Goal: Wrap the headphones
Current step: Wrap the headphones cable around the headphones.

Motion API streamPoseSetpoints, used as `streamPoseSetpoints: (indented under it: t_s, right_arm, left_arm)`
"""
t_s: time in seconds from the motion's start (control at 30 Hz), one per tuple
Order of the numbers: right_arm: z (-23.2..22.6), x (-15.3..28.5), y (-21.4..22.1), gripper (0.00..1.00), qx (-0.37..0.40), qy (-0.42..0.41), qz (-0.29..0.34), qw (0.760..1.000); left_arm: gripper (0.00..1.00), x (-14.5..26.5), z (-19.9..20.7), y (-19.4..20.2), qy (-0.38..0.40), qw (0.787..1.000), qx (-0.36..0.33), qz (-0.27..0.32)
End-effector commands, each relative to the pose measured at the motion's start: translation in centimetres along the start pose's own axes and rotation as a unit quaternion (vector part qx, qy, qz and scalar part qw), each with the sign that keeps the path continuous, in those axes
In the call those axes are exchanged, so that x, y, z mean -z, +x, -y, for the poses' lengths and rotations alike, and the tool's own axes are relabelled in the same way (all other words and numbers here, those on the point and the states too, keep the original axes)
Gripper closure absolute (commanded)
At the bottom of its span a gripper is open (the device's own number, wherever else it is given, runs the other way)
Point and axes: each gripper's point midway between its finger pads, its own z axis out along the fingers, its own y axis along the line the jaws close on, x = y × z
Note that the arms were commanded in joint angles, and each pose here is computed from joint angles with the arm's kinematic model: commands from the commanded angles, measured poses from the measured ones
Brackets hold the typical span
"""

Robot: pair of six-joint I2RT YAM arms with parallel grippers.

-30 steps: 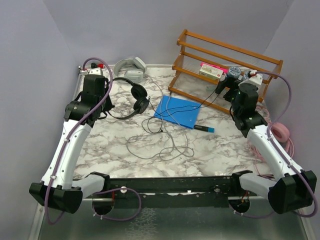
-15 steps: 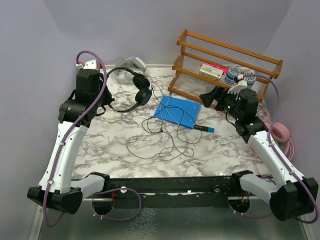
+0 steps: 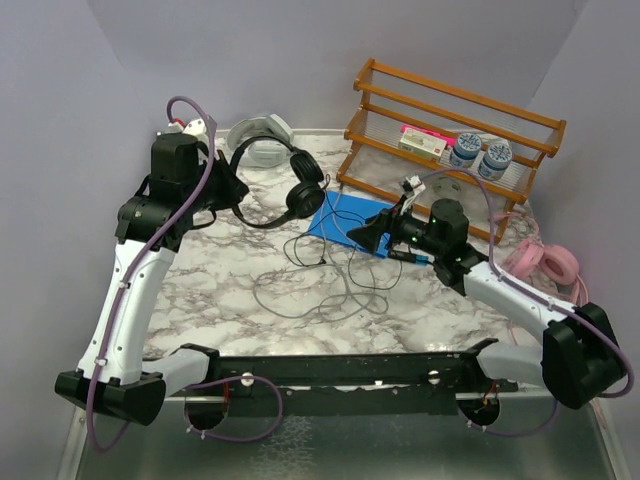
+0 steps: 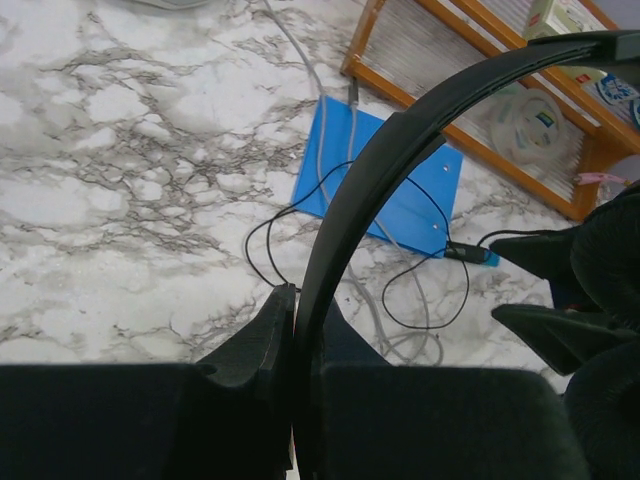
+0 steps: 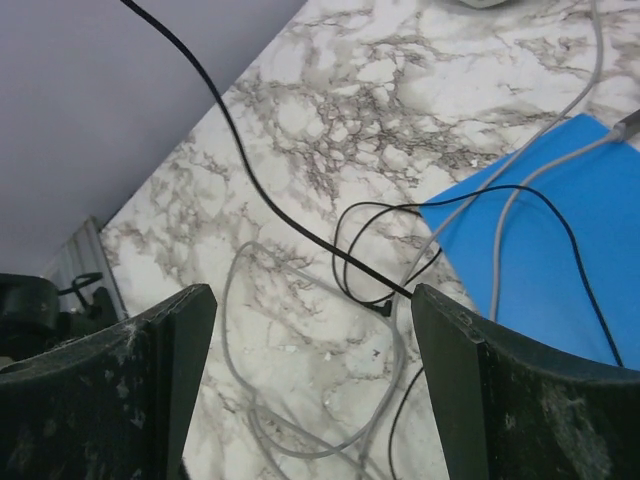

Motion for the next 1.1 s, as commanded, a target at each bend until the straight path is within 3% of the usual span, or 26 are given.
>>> streamPoseSetpoints:
  t_s: [0.0, 0.1, 0.27, 0.33, 0.43, 0.53, 0.57, 0.73, 0.9, 1.07]
  right_arm:
    - [1.2, -0.7, 0.5, 0.12, 0.079, 0.004, 0.038, 0.996]
    - [2.7, -0.5, 1.1, 0.13, 0.102, 0.031, 0.08, 0.991]
    - [3.2, -1.6, 2.5, 0.2, 0.108, 0.02, 0.071, 0.991]
    - [3.4, -1.9, 2.9, 0.44, 0.105, 0.02, 0.07, 0.992]
    - [3.6, -2.0, 3.3, 0.62, 0.096, 0.019, 0.073, 0.993]
    - [4.0, -1.5, 2.7, 0.95, 0.079, 0.041, 0.094, 0.992]
    - [4.2, -1.1, 2.2, 0.99, 0.071, 0.054, 0.107, 0.99]
    - [6.1, 2.5, -2.3, 1.0, 0.053, 0.173, 0.183, 0.966]
    - [8.7, 7.9, -8.6, 1.0, 0.07, 0.343, 0.24, 0.905]
    - [8.5, 10.3, -15.0, 1.0, 0.106, 0.4, 0.269, 0.87]
  left_arm:
    - [1.0, 1.2, 3.5, -1.2, 0.084, 0.996, 0.009, 0.006]
    - [1.0, 1.2, 4.3, -0.8, 0.106, 0.994, 0.016, -0.008]
    - [1.0, 1.8, 5.0, -1.3, 0.12, 0.993, 0.014, -0.004]
    - [1.0, 2.0, 5.2, -1.4, 0.125, 0.992, 0.015, -0.003]
    - [1.0, 2.0, 5.4, -1.2, 0.131, 0.991, 0.018, -0.007]
    - [1.0, 2.1, 5.6, -0.7, 0.139, 0.99, 0.016, -0.015]
    - [1.0, 2.0, 5.5, -0.5, 0.139, 0.99, 0.012, -0.017]
    - [1.0, 1.3, 4.1, 1.1, 0.122, 0.992, -0.009, -0.027]
    - [1.0, 0.1, 3.1, 3.3, 0.119, 0.991, -0.021, -0.058]
    - [1.0, 0.0, 4.7, 5.5, 0.184, 0.977, -0.025, -0.109]
